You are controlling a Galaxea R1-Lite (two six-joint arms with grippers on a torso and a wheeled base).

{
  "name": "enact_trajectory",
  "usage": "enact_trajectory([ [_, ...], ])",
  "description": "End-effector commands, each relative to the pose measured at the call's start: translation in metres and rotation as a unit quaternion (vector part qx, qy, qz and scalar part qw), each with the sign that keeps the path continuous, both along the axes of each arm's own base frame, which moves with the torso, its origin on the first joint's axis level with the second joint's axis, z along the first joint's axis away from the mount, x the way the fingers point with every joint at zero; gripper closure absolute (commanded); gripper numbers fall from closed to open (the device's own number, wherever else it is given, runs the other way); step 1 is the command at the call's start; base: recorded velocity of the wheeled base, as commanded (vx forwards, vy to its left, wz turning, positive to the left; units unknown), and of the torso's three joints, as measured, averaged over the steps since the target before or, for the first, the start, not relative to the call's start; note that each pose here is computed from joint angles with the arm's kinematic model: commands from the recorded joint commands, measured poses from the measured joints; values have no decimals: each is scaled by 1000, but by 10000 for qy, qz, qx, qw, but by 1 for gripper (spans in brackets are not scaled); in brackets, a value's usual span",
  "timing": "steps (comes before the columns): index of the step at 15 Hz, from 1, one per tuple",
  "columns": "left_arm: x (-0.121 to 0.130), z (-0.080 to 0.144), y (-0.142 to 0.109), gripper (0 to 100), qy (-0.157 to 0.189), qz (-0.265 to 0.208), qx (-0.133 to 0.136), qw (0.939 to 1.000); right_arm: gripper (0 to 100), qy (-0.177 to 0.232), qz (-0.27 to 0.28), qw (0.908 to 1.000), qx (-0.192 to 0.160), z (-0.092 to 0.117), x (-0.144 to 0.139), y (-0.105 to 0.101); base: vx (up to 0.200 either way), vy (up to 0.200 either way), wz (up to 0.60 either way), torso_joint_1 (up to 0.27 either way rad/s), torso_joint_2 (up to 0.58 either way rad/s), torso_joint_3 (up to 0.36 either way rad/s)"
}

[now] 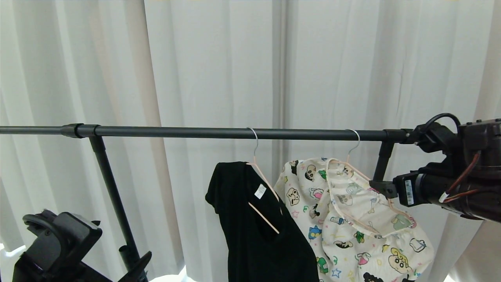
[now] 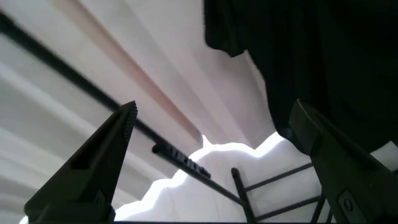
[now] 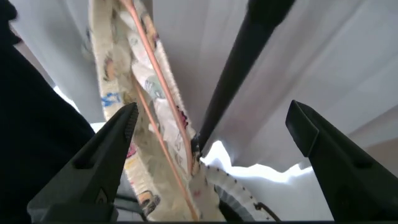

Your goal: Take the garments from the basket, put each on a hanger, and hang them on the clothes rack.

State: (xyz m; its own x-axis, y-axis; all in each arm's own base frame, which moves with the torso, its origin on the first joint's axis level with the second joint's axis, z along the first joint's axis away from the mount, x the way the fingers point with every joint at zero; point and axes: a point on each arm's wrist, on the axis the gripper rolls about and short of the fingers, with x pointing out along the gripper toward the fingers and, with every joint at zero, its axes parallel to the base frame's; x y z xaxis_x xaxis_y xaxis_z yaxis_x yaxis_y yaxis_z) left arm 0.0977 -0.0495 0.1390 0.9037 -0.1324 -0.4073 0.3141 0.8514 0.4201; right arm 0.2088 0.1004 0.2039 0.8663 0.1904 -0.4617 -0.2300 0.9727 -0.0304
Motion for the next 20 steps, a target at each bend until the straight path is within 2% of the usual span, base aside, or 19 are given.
enact_trajectory([
  [1, -1, 2, 10, 0, -125, 369, -65, 9992, 0, -330, -45, 9994, 123, 17, -14, -9, 0, 0, 0, 0, 0, 0],
  [3, -2, 3, 16, 0, -189, 650, -86, 9977, 0, -302, -657, 9965, -415, 19, -15, -32, 0, 0, 0, 0, 0, 0],
  [4, -3, 3, 19, 0, -231, 731, -99, 9970, 0, -211, -1282, 9851, -1130, 19, -17, -55, 0, 0, 0, 0, 0, 0],
  [5, -5, 2, 20, 0, -238, 735, -95, 9970, 0, -225, -1462, 9789, -1408, 22, -20, -66, 0, 0, 0, 0, 0, 0],
  [9, -7, 1, 22, 0, -239, 797, -93, 9965, 0, -107, -1654, 9649, -2035, 17, -23, -86, -150, 0, 0, 2, 2, 2],
  [11, -6, 1, 22, 0, -246, 827, -96, 9962, 0, -119, -1599, 9624, -2194, 13, -27, -87, -200, 0, 0, 2, 2, 0],
  [14, -8, -4, 26, 0, -170, 1022, -84, 9946, 0, -144, -1641, 9614, -2204, 6, -33, -90, -200, 0, 0, -4, -2, 5],
  [15, -9, -6, 31, 0, -165, 1259, -77, 9919, 0, -124, -1714, 9598, -2219, 5, -37, -93, -200, 0, 0, 2, 2, -2],
  [18, -13, -9, 47, 0, -223, 2036, -108, 9787, 0, -57, -1964, 9541, -2261, 0, -49, -103, -200, 0, 0, 2, 2, -1],
  [20, -22, -13, 52, 0, -285, 2313, -120, 9724, 0, -5, -2142, 9481, -2352, -3, -58, -111, -200, 0, 0, 2, 0, 2],
])
